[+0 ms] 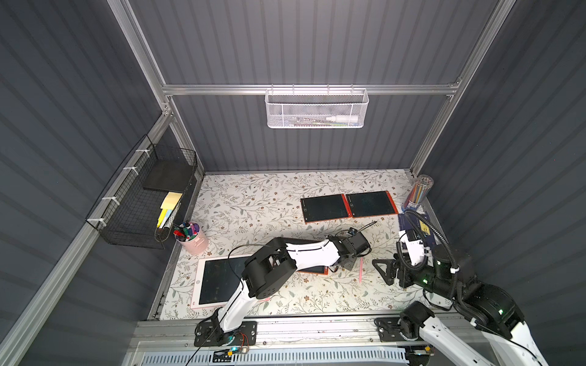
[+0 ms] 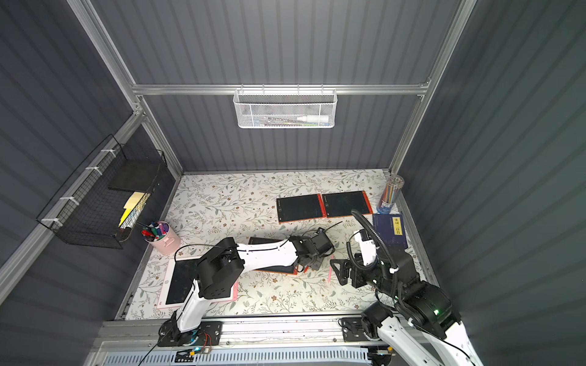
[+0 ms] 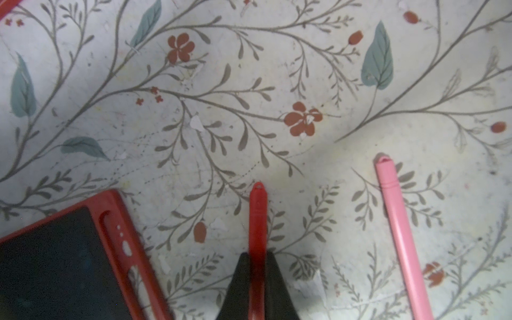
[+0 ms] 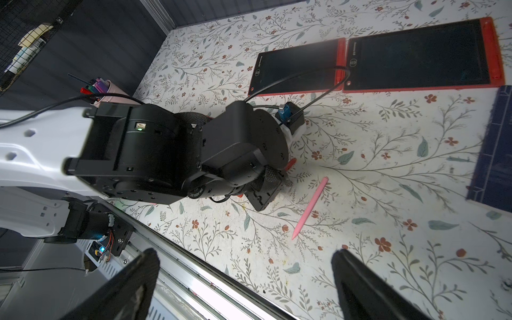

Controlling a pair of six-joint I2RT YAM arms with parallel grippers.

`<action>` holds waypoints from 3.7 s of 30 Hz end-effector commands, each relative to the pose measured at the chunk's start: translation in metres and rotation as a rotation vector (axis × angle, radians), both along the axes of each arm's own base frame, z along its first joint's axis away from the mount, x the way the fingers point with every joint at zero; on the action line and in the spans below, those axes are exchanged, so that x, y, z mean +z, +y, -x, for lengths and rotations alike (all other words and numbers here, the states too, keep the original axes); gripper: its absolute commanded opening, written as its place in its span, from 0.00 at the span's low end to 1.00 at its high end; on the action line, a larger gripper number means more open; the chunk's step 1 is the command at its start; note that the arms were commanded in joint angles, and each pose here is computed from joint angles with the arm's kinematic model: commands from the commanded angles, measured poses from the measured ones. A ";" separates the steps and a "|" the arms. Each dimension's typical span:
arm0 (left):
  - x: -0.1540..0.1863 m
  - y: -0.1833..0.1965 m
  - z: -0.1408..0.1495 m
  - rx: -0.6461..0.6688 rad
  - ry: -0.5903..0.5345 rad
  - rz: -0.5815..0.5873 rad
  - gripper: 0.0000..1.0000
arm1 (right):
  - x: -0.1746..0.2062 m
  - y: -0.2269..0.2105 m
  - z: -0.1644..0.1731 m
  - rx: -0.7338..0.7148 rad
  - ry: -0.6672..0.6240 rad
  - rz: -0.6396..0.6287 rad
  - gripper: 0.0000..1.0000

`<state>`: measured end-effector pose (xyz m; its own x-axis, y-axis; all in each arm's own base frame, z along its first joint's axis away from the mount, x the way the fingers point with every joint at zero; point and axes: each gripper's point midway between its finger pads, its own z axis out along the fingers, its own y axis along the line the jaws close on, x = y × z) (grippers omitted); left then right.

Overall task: Place the stylus back onto the writing tablet
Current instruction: Pick up the stylus from the center of the board, then place the stylus on the writing tablet, then adjust the stylus on the writing tablet.

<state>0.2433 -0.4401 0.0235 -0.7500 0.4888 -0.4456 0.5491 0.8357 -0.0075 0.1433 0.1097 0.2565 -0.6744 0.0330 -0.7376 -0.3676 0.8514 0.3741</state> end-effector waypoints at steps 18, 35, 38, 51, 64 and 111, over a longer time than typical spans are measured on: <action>0.030 0.035 -0.033 0.125 0.011 0.013 0.13 | -0.003 -0.003 0.000 -0.011 -0.005 0.008 0.99; 0.029 0.056 -0.035 0.196 0.054 0.068 0.16 | -0.003 -0.002 0.000 -0.007 -0.004 0.006 0.99; 0.026 0.055 -0.030 0.207 0.083 0.101 0.17 | -0.002 -0.002 0.000 -0.009 -0.004 0.006 0.99; 0.016 0.059 -0.023 0.249 0.129 0.111 0.21 | -0.002 -0.001 0.001 -0.001 -0.007 0.004 0.99; 0.026 0.059 -0.031 0.238 0.078 0.111 0.36 | -0.002 -0.002 0.000 -0.003 -0.009 0.004 0.99; 0.015 0.047 -0.017 -0.019 0.037 0.009 0.54 | -0.006 -0.002 -0.002 -0.010 0.004 0.010 0.99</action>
